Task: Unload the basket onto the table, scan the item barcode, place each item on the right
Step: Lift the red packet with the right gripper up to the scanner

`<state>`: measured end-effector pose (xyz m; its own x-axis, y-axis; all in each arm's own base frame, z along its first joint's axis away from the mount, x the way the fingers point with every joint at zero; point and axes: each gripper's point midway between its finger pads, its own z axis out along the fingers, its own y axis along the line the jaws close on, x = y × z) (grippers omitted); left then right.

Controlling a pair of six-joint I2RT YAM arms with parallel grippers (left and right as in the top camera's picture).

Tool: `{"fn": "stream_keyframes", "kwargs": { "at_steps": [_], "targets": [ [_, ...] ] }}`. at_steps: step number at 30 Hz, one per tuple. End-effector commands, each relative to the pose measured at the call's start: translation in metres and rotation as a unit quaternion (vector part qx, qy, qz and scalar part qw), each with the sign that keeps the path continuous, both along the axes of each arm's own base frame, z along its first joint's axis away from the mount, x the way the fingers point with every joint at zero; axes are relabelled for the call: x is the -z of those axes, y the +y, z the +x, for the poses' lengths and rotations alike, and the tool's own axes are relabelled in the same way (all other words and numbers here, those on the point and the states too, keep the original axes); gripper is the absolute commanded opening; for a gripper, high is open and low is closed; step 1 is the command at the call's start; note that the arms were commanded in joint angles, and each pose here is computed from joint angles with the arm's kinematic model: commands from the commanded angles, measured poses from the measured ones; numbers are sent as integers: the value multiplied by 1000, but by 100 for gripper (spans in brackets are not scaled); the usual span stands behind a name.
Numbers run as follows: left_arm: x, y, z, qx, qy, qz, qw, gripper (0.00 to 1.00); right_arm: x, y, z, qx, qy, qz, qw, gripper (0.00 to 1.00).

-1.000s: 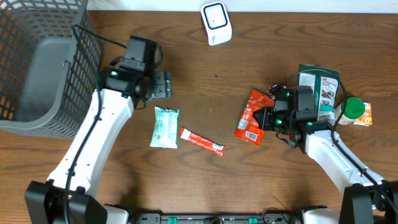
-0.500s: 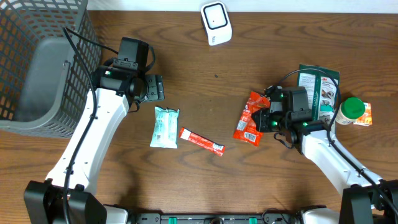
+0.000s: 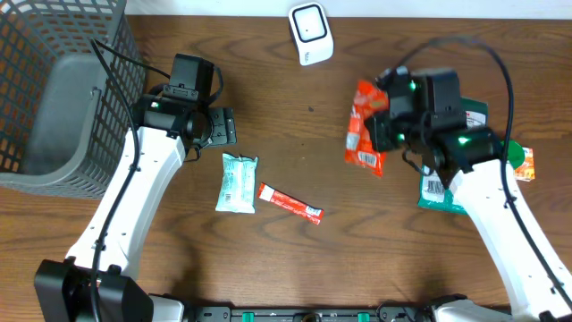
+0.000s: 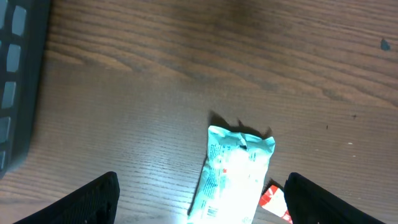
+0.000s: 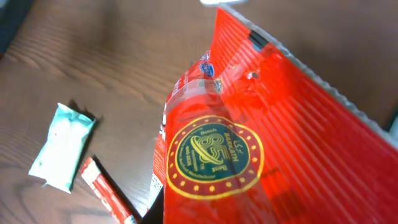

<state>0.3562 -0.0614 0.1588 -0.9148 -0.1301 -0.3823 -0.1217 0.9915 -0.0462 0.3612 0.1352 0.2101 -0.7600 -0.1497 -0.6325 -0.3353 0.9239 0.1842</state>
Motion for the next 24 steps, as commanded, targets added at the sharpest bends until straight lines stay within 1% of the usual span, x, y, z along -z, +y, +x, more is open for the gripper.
{"fn": "stream_keyframes", "kwargs": {
  "at_steps": [1,7,9,13,17,18,22,24],
  "targets": [
    [7,4,-2,-6,10,9,1000,85,-76,6,8,-10,-99,-63,993,1],
    [7,4,-2,-6,10,9,1000,85,-164,26,8,-25,-167,-116,979,1],
    [7,4,-2,-6,10,9,1000,85,-185,35,11,-37,-179,-140,973,1],
    [7,4,-2,-6,10,9,1000,85,-205,51,28,-54,-199,-196,959,1],
    [7,4,-2,-6,10,9,1000,85,-206,68,55,-54,-230,-244,941,1],
    [7,4,-2,-6,10,9,1000,85,-198,77,70,-52,-238,-263,934,1],
    [7,4,-2,-6,10,9,1000,85,-171,95,103,-56,-246,-321,913,1],
    [7,4,-2,-6,10,9,1000,85,-156,101,129,-45,-257,-362,895,1]
  ]
}}
